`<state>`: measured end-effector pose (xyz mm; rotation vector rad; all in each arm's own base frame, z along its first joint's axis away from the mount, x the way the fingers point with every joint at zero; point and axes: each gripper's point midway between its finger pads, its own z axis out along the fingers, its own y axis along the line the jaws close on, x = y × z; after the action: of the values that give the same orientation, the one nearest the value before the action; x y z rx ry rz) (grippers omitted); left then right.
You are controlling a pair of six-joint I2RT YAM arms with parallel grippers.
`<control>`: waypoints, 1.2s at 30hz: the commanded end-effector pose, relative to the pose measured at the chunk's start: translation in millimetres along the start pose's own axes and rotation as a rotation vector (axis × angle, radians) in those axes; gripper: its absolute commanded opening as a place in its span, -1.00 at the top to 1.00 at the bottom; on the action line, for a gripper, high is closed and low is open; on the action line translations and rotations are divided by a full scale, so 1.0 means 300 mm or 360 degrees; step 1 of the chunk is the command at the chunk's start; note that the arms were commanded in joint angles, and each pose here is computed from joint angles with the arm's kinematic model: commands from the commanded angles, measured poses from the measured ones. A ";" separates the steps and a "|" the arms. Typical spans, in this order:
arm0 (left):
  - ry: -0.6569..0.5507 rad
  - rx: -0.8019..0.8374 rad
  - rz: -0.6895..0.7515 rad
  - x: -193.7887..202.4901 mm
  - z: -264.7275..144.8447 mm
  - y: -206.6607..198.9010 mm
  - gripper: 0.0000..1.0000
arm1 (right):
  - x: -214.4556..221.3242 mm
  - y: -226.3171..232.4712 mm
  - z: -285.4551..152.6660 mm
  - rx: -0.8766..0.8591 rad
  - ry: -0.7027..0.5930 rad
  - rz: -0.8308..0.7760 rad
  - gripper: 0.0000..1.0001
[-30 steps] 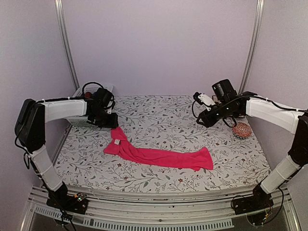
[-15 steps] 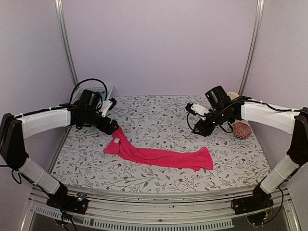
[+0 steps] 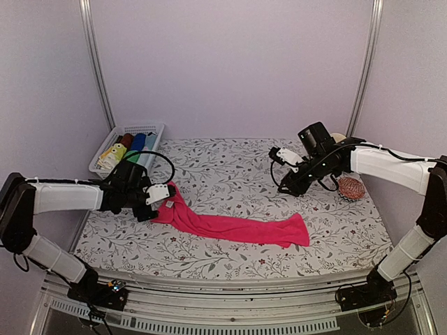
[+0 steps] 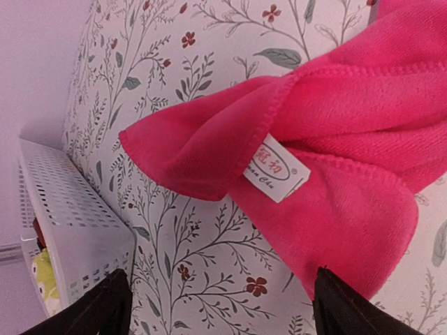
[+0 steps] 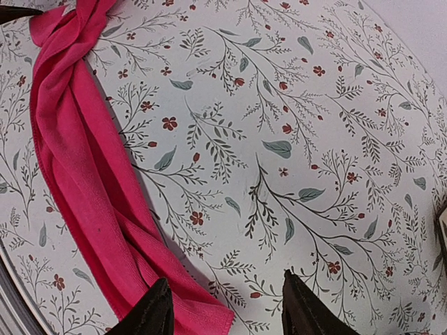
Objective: Roll the towels
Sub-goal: Flatten out the towel at the center of the board.
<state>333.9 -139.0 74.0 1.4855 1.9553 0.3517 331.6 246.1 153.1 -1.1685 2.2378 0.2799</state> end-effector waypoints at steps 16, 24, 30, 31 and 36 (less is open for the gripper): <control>-0.0305 -0.0459 0.0375 -0.083 0.100 0.142 -0.70 | -0.039 -0.003 -0.029 0.0006 -0.0063 0.0031 -0.07; -0.0296 -0.0427 0.0384 -0.072 0.148 0.117 -0.68 | -0.055 -0.006 -0.030 0.0001 -0.0071 0.0037 -0.08; -0.0260 -0.0482 0.0398 -0.064 0.165 0.128 -0.62 | -0.069 -0.010 -0.028 -0.0002 -0.0077 0.0043 -0.08; -0.0259 -0.0517 0.0400 -0.063 0.162 0.135 -0.61 | -0.069 -0.009 -0.027 -0.0002 -0.0075 0.0044 -0.08; -0.0242 -0.0702 0.0398 -0.068 0.162 0.178 -0.53 | -0.071 -0.010 -0.017 -0.0011 -0.0071 0.0059 -0.08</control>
<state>396.4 -150.3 60.6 1.5035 1.5242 0.6098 335.3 252.3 165.4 -1.1351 2.2247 0.3157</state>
